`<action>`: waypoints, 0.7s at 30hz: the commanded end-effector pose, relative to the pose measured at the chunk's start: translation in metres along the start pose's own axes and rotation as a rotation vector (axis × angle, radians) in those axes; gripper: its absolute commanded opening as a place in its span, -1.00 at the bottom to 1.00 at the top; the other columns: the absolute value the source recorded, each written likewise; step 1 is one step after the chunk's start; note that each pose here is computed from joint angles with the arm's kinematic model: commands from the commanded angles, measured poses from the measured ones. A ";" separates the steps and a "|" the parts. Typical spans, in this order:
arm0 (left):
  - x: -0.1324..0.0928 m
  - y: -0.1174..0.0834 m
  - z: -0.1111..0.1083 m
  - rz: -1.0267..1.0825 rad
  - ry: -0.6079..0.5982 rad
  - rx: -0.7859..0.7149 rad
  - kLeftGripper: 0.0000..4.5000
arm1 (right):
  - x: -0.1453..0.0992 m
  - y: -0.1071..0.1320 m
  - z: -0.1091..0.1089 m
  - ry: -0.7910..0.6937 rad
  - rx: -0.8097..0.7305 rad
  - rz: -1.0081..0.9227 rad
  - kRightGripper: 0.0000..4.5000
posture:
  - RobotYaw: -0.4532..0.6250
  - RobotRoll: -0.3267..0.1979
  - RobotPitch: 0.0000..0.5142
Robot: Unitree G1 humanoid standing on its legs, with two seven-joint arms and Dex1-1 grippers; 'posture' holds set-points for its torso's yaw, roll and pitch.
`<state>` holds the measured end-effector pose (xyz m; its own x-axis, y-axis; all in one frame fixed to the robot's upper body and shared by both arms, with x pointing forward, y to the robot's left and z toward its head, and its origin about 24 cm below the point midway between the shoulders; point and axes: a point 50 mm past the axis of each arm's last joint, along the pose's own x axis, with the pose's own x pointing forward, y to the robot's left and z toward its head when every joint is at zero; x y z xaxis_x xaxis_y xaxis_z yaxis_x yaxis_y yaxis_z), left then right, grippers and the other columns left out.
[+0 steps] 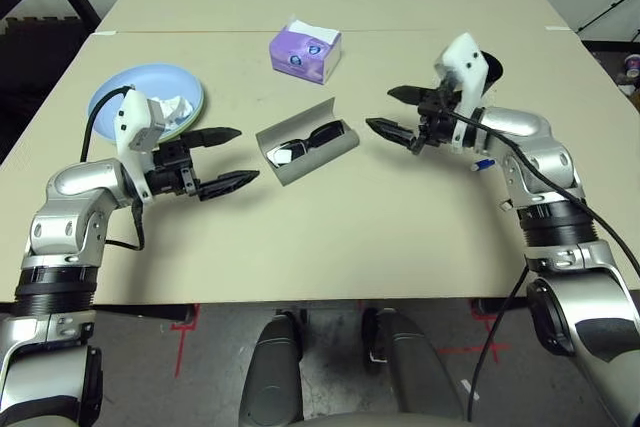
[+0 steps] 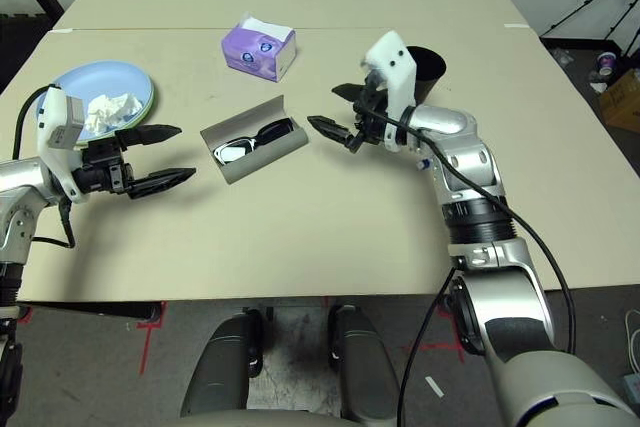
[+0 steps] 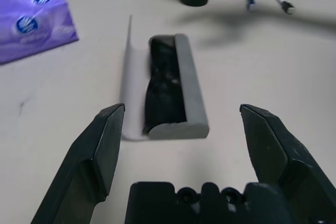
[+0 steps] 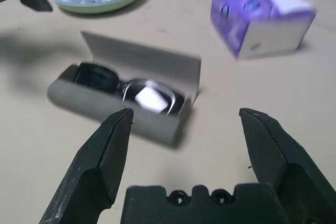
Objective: Organize and tidy the items on the table.
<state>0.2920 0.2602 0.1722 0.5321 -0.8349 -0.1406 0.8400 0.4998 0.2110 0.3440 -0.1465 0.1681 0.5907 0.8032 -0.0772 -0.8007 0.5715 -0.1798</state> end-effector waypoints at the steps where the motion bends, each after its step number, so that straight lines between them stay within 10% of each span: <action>1: 0.004 0.000 -0.001 0.004 0.003 0.013 1.00 | -0.007 -0.004 0.001 -0.055 -0.028 -0.023 0.98 | -0.14 0.25 -0.26; 13: 0.012 0.019 -0.009 0.138 0.064 0.060 1.00 | -0.011 0.001 0.003 -0.072 -0.088 0.040 0.98 | -0.15 0.25 -0.27; 21: 0.009 0.031 -0.002 0.208 0.035 0.069 -0.13 | -0.014 0.005 0.004 -0.067 -0.096 0.051 1.00 | -0.17 0.25 -0.28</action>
<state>0.3225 0.2655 0.1748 0.6891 -0.7143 -0.1223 0.7107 0.6331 0.3068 0.3339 -0.1540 0.1737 0.5455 0.8380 -0.0134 -0.8078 0.5214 -0.2749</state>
